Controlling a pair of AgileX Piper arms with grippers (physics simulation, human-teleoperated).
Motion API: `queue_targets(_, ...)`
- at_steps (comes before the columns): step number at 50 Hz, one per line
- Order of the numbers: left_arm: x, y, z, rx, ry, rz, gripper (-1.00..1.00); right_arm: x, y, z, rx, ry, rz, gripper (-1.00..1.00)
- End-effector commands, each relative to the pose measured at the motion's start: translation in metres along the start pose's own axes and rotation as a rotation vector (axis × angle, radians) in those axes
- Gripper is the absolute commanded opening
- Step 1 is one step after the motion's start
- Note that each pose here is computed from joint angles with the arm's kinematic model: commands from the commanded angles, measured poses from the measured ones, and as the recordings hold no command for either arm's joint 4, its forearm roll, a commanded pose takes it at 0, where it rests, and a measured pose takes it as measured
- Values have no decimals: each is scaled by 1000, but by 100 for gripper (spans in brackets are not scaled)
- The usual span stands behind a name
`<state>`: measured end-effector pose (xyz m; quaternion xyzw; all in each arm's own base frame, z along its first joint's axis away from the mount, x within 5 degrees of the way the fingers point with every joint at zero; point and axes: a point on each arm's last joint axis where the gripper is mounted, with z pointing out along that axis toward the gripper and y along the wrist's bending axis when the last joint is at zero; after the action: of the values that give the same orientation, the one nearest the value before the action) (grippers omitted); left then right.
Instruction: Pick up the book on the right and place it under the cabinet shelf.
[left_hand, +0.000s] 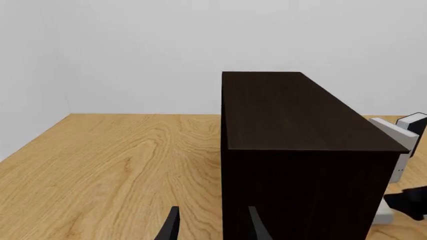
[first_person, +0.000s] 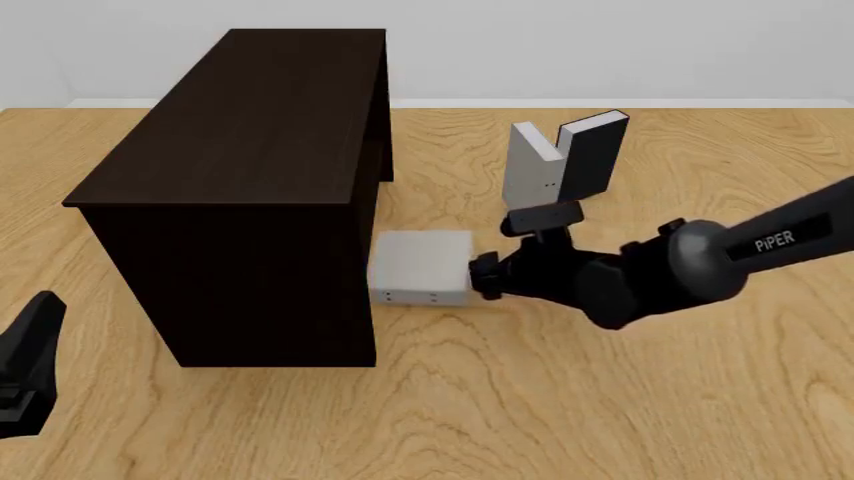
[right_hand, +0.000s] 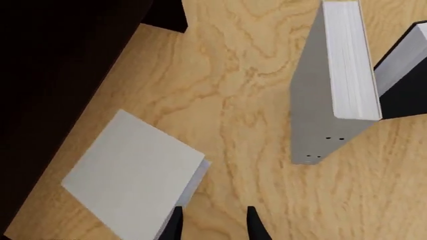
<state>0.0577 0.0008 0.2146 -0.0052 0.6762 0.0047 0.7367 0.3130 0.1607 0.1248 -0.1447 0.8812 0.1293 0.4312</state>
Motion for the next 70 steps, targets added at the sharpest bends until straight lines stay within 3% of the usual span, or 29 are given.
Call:
queue_targets(1, 0, 0, 0, 0, 0, 0, 100, -5, 25, 1, -74, -14, -37, 100)
queue_targets(38, 0, 0, 0, -1, 0, 0, 100, -12, 77, 18, -179, -23, -86, 100)
queue_targets(70, 0, 0, 0, -2, 0, 0, 100, -10, 101, 34, -219, -8, -111, 100)
